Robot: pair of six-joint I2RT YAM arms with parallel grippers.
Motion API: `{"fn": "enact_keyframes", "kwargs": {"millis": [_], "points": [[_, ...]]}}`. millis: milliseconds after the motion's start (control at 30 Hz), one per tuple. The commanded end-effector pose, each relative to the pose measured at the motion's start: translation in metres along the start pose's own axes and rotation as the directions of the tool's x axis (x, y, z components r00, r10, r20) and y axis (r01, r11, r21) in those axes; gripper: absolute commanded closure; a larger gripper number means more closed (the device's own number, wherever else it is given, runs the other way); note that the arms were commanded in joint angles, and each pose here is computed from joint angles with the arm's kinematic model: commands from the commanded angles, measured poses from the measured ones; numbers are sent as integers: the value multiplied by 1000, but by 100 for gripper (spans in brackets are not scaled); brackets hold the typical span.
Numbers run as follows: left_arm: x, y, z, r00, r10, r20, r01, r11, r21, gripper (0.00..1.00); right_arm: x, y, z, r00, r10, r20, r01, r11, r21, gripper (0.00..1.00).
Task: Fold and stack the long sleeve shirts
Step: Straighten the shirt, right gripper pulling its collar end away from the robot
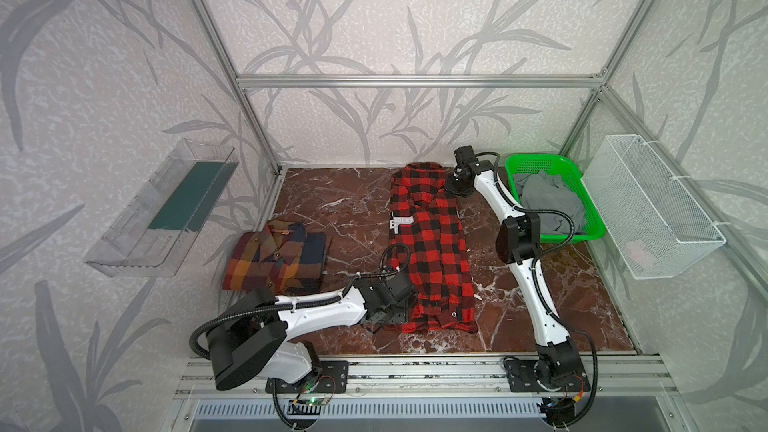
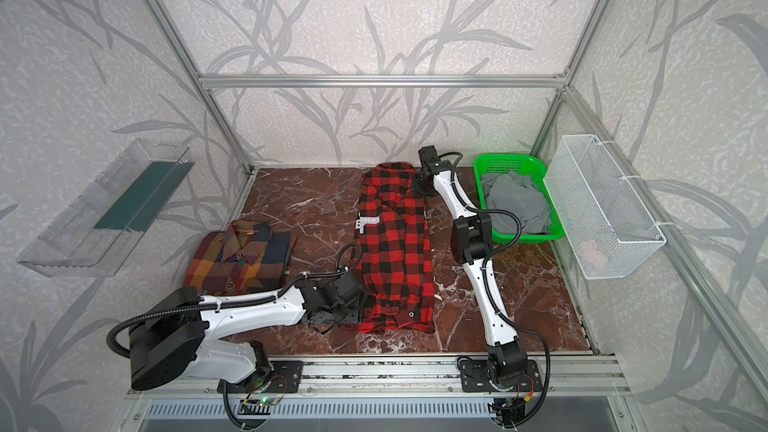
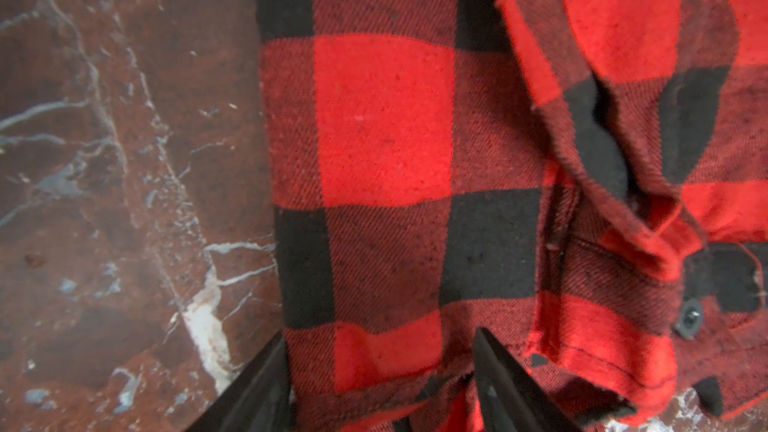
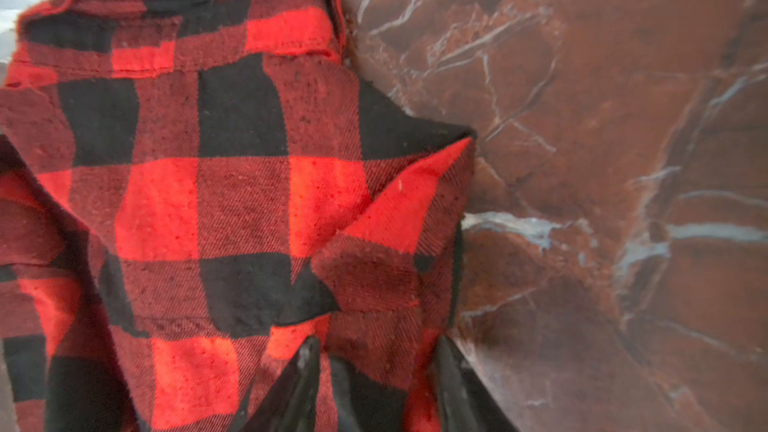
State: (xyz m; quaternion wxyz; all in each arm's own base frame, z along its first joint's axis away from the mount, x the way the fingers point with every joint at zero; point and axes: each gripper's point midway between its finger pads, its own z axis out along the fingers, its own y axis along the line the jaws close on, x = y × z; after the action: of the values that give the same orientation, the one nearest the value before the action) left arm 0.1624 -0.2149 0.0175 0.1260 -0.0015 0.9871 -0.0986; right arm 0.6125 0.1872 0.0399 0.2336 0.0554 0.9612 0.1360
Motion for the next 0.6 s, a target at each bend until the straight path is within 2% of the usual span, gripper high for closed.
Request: {"fn": "enact_keyframes", "kwargs": {"millis": [0,267,400,567], "points": [[33,33,23,994,11,-109,-21,995,-95,30,-40,16,-36,989,-32,142,34,999,-17,55],[42,37,30,989,18,-144,-33,994,-103,31,-42,11,-7,989,15,144,-4,997,-79,56],[44,39,33,988,23,-152,-39,994,-103,31,-45,19,2,989,30,147,-5,987,-162,66],[48,42,36,986,22,-165,-41,993,-111,31,-44,15,10,988,100,117,-72,973,-221,62]]}}
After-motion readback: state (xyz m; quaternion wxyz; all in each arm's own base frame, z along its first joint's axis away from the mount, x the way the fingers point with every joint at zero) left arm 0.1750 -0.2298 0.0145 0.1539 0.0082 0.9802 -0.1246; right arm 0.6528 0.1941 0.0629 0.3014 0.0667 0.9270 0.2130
